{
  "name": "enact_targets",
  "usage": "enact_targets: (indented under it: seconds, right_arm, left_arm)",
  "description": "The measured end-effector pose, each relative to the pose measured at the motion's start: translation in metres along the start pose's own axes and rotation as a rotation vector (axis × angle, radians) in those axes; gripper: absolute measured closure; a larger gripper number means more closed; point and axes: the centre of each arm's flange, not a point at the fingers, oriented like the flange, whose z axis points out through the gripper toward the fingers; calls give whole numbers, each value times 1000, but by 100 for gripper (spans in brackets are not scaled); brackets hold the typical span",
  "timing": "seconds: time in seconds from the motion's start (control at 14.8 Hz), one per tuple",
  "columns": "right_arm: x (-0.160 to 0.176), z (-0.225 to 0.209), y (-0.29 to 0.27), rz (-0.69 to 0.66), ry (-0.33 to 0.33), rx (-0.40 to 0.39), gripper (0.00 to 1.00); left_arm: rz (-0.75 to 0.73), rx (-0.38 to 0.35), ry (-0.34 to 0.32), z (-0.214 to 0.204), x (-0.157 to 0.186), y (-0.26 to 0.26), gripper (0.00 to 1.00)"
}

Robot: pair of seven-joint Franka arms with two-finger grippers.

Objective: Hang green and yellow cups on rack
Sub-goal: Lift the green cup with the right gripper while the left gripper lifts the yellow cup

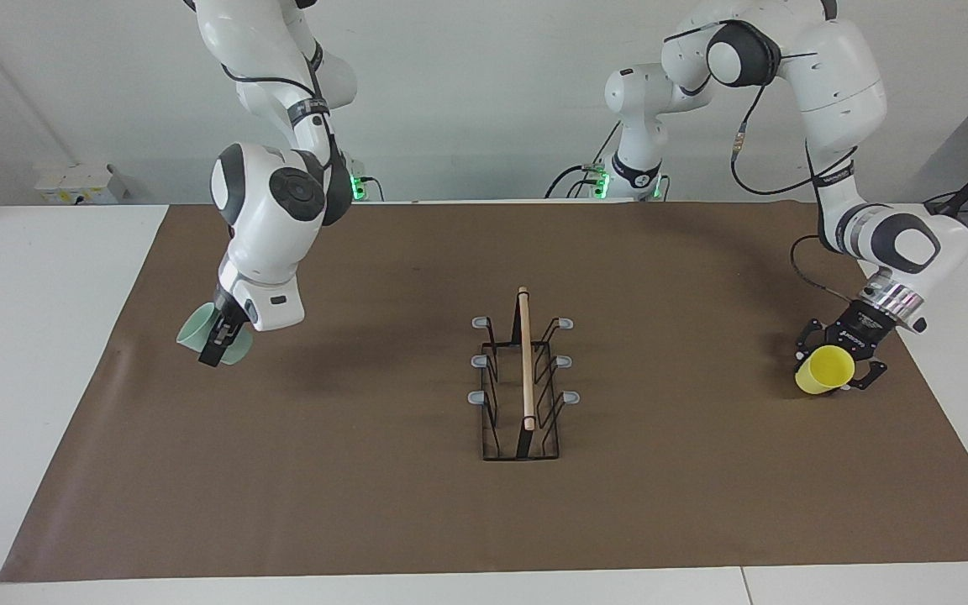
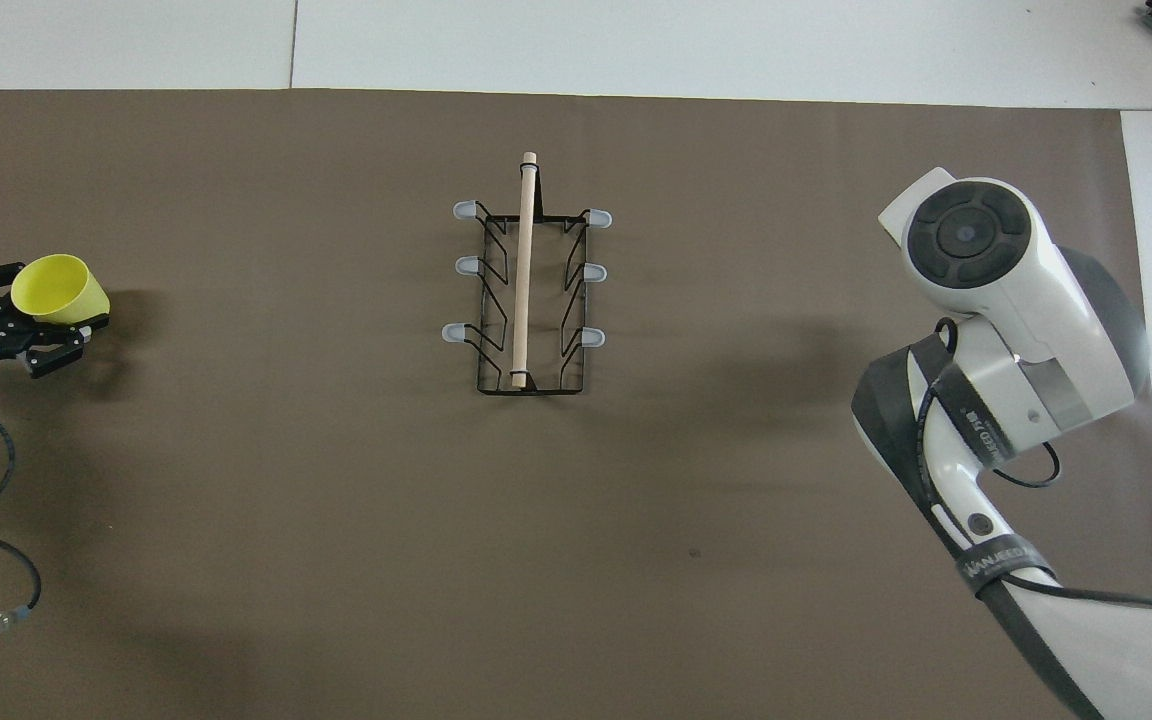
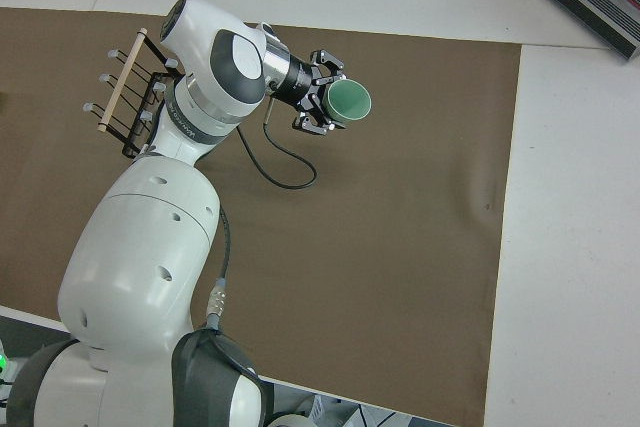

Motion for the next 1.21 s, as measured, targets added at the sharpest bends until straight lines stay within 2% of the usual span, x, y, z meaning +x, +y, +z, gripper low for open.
enact_targets:
  seconds: [0.27, 0.61, 1.01, 1.21]
  right_arm:
    - [-9, -14, -4, 100, 173, 92, 31]
    - [-7, -34, -9, 203, 382, 190, 31]
    - [5, -57, -3, 339, 700, 265, 31]
    - [3, -74, -4, 386, 878, 310, 31]
  left_arm:
    - [76, -37, -21, -16, -45, 10, 33]
    - [209, -58, 3, -58, -97, 16, 33]
    - [392, -4, 88, -74, -157, 5, 33]
    - [539, 36, 172, -75, -199, 1, 33]
